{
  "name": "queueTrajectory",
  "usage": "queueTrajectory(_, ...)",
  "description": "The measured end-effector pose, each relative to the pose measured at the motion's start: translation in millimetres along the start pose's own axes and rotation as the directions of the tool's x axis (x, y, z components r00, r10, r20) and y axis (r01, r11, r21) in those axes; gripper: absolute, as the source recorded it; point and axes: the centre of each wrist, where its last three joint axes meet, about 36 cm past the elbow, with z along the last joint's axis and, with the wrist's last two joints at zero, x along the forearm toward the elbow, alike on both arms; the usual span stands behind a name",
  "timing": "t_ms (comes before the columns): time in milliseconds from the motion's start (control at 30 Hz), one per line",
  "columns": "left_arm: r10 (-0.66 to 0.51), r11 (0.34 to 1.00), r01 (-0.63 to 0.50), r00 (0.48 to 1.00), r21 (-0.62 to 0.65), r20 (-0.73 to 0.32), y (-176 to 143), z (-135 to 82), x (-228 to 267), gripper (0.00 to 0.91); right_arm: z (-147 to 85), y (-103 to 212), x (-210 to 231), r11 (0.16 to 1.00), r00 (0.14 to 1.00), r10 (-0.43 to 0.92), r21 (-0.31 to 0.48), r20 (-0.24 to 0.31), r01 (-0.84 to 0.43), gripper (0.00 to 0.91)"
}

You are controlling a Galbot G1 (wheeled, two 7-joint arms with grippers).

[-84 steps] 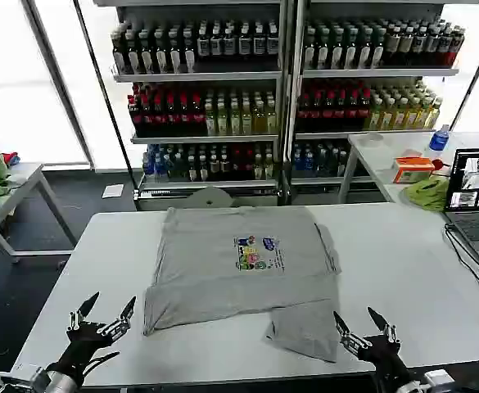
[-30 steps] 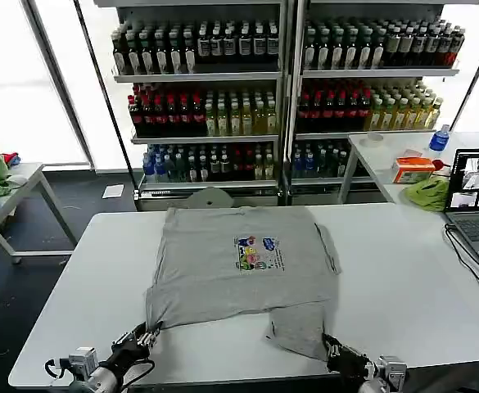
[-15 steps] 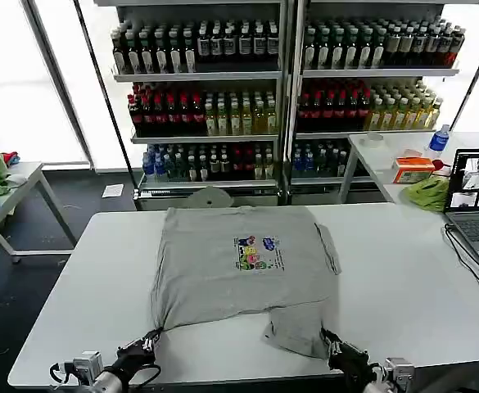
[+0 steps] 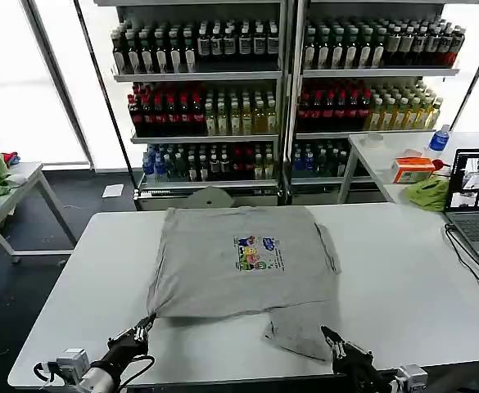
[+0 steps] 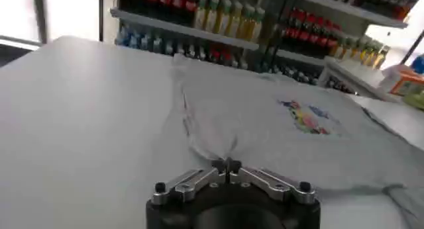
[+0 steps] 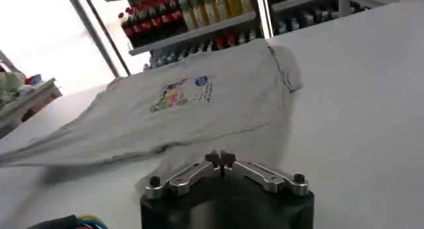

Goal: Fold and organize the clothes.

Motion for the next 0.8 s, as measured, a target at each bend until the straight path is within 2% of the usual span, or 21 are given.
queueTrajectory(300, -0.005, 1.000, 0.005, 1.000, 0.008, 0.005, 2, 1, 2, 0.030, 1, 3, -4, 0.997, 0.995, 0.082, 0.014, -0.055, -0.082, 0.907)
queueTrajectory(533, 0.000, 1.000, 0.000, 1.000, 0.006, 0.010, 3, -1, 4, 0.030, 7, 12, -15, 0.996, 0.992, 0.089, -0.003, -0.090, -0.089, 0.907)
queueTrajectory(567, 0.001, 1.000, -0.001, 1.000, 0.006, 0.012, 3, -1, 4, 0.030, 7, 13, -17, 0.996, 0.992, 0.086, -0.005, -0.091, -0.087, 0.867)
queueTrajectory(600, 0.000, 1.000, 0.000, 1.000, 0.007, 0.012, 3, -1, 5, 0.030, 8, 14, -19, 0.996, 0.992, 0.082, -0.009, -0.092, -0.083, 0.625)
queueTrajectory(633, 0.001, 1.000, -0.001, 1.000, 0.007, 0.012, 4, -2, 5, 0.030, 9, 16, -21, 0.997, 0.993, 0.077, -0.014, -0.093, -0.079, 0.443)
queueTrajectory(667, 0.001, 1.000, -0.001, 1.000, 0.008, 0.013, 4, -2, 5, 0.030, 9, 17, -23, 0.997, 0.993, 0.072, -0.019, -0.094, -0.074, 0.101)
queueTrajectory(700, 0.001, 1.000, -0.001, 1.000, 0.008, 0.012, 4, -2, 5, 0.030, 10, 17, -25, 0.997, 0.993, 0.070, -0.023, -0.094, -0.073, 0.000)
queueTrajectory(800, -0.001, 1.000, 0.001, 1.000, 0.009, 0.011, 5, -1, 6, 0.030, 12, 20, -31, 0.997, 0.993, 0.062, -0.035, -0.097, -0.066, 0.000)
